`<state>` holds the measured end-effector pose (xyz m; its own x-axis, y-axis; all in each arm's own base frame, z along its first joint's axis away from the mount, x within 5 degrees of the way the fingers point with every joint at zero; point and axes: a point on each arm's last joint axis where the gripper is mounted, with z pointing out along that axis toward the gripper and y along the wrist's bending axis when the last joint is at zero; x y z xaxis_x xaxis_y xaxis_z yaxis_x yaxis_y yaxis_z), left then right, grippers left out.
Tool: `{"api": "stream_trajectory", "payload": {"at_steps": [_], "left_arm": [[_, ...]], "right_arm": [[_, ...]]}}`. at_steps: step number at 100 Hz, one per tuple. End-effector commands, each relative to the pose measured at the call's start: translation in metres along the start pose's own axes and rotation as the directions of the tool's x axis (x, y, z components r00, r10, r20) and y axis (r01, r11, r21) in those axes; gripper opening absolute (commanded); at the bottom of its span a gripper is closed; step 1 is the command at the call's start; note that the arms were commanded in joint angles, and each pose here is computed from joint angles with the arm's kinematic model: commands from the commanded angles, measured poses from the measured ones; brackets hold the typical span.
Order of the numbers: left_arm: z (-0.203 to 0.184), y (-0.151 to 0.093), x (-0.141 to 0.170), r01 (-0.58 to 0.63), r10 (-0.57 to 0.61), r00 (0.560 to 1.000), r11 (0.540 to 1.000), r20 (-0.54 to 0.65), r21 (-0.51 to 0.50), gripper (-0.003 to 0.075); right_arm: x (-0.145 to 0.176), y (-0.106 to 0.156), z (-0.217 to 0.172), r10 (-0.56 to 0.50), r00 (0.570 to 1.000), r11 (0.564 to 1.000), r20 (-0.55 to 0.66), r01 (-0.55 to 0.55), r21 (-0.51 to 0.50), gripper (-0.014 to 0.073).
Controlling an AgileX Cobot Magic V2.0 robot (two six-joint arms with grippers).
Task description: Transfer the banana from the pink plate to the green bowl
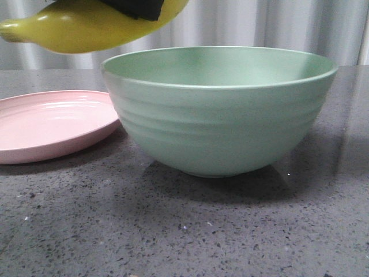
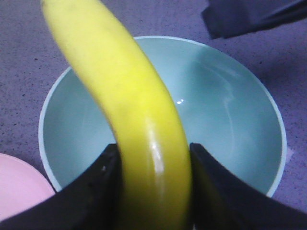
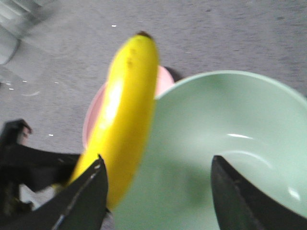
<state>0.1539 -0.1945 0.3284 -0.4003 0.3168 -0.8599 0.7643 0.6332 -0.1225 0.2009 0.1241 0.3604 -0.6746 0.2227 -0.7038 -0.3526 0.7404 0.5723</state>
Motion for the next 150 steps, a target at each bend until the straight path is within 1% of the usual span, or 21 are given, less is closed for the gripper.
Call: {"api": "stream_trajectory", "payload": {"at_steps": [1,16,24,32,44,49,56,61,63,68,70,73,79,94,102,113,118,121,133,144,150], "left_arm": [[-0.012,-0.004,-0.022,0.017,-0.019,0.989,1.000,0.146,0.018,0.0086],[-0.012,-0.005,-0.022,0.024,-0.027,0.989,0.999,0.146,0.021,0.0086],[-0.012,-0.005,-0.022,0.025,-0.028,0.989,0.999,0.146,0.022,0.0086],[-0.012,-0.005,-0.022,0.025,-0.028,0.989,0.999,0.146,0.022,0.0086],[-0.012,-0.005,-0.022,0.025,-0.028,0.989,0.999,0.146,0.022,0.0086],[-0.012,-0.005,-0.022,0.025,-0.028,0.989,0.999,0.146,0.022,0.0091],[-0.012,-0.005,-0.022,0.025,-0.028,0.988,0.999,0.152,0.021,0.0141],[-0.012,-0.004,-0.023,0.026,-0.029,0.987,0.999,0.157,0.021,0.0209],[-0.012,-0.004,-0.023,0.026,-0.029,0.987,0.999,0.160,0.021,0.0229],[-0.012,-0.004,-0.023,0.026,-0.029,0.986,0.999,0.163,0.021,0.0304],[-0.012,-0.004,-0.023,0.026,-0.029,0.986,0.999,0.166,0.020,0.0320],[-0.013,-0.004,-0.024,0.026,-0.029,0.984,0.999,0.175,0.020,0.0354],[-0.014,-0.004,-0.026,0.026,-0.029,0.981,0.999,0.193,0.020,0.0382],[-0.020,-0.005,-0.034,0.024,-0.029,0.973,0.999,0.229,0.021,0.0382],[-0.025,-0.005,-0.036,0.023,-0.028,0.968,0.999,0.248,0.023,0.0382],[-0.032,-0.006,-0.039,0.020,-0.026,0.960,0.999,0.279,0.025,0.0382],[-0.035,-0.006,-0.040,0.020,-0.026,0.957,0.999,0.290,0.025,0.0382],[-0.035,-0.006,-0.040,0.020,-0.026,0.955,0.999,0.296,0.025,0.0382],[-0.037,-0.006,-0.042,0.021,-0.028,0.950,0.999,0.310,0.026,0.0382],[-0.037,-0.006,-0.042,0.021,-0.028,0.950,0.999,0.312,0.026,0.0382],[-0.037,-0.006,-0.042,0.021,-0.028,0.950,0.999,0.312,0.026,0.0382]], "right_arm": [[-0.018,0.016,0.008,0.034,0.993,0.998,0.110,-0.027,-0.062,0.0397],[-0.018,0.025,0.033,0.057,0.994,0.995,0.088,-0.049,-0.087,0.0397],[-0.018,0.025,0.044,0.068,0.995,0.995,0.079,-0.061,-0.083,0.0397],[-0.017,0.023,0.055,0.101,0.993,0.992,0.058,-0.096,-0.079,0.0397],[-0.015,0.021,0.060,0.108,0.993,0.992,0.038,-0.105,-0.073,0.0395],[-0.014,0.021,0.060,0.108,0.994,0.992,0.031,-0.105,-0.073,0.0370],[-0.014,0.021,0.060,0.108,0.994,0.992,0.028,-0.105,-0.074,0.0277],[-0.014,0.021,0.060,0.106,0.994,0.992,0.025,-0.104,-0.074,0.0163],[-0.014,0.021,0.060,0.102,0.994,0.992,0.025,-0.100,-0.074,0.0132],[-0.014,0.021,0.060,0.099,0.995,0.993,0.027,-0.096,-0.073,0.0008],[-0.014,0.021,0.060,0.099,0.995,0.993,0.030,-0.096,-0.073,-0.0034],[-0.014,0.021,0.060,0.099,0.995,0.993,0.032,-0.096,-0.073,-0.0071],[-0.015,0.021,0.060,0.099,0.994,0.993,0.035,-0.096,-0.073,-0.0069],[-0.021,0.020,0.051,0.054,0.996,0.997,0.072,-0.050,-0.064,-0.0068],[-0.028,0.017,0.040,0.030,0.992,0.999,0.121,-0.024,-0.048,-0.0068],[-0.041,0.010,0.022,0.020,0.979,1.000,0.202,-0.016,-0.022,-0.0068],[-0.046,0.007,0.015,-0.011,0.972,1.000,0.236,0.011,0.003,-0.0068],[-0.048,0.005,0.011,-0.049,0.967,0.999,0.251,0.043,0.028,-0.0068],[-0.048,-0.003,0.012,-0.190,0.954,0.979,0.233,0.167,0.114,-0.0068],[-0.040,-0.012,0.025,-0.192,0.966,0.976,0.174,0.170,0.134,-0.0043],[-0.037,-0.015,0.032,-0.188,0.972,0.976,0.140,0.169,0.139,0.0028]]}}
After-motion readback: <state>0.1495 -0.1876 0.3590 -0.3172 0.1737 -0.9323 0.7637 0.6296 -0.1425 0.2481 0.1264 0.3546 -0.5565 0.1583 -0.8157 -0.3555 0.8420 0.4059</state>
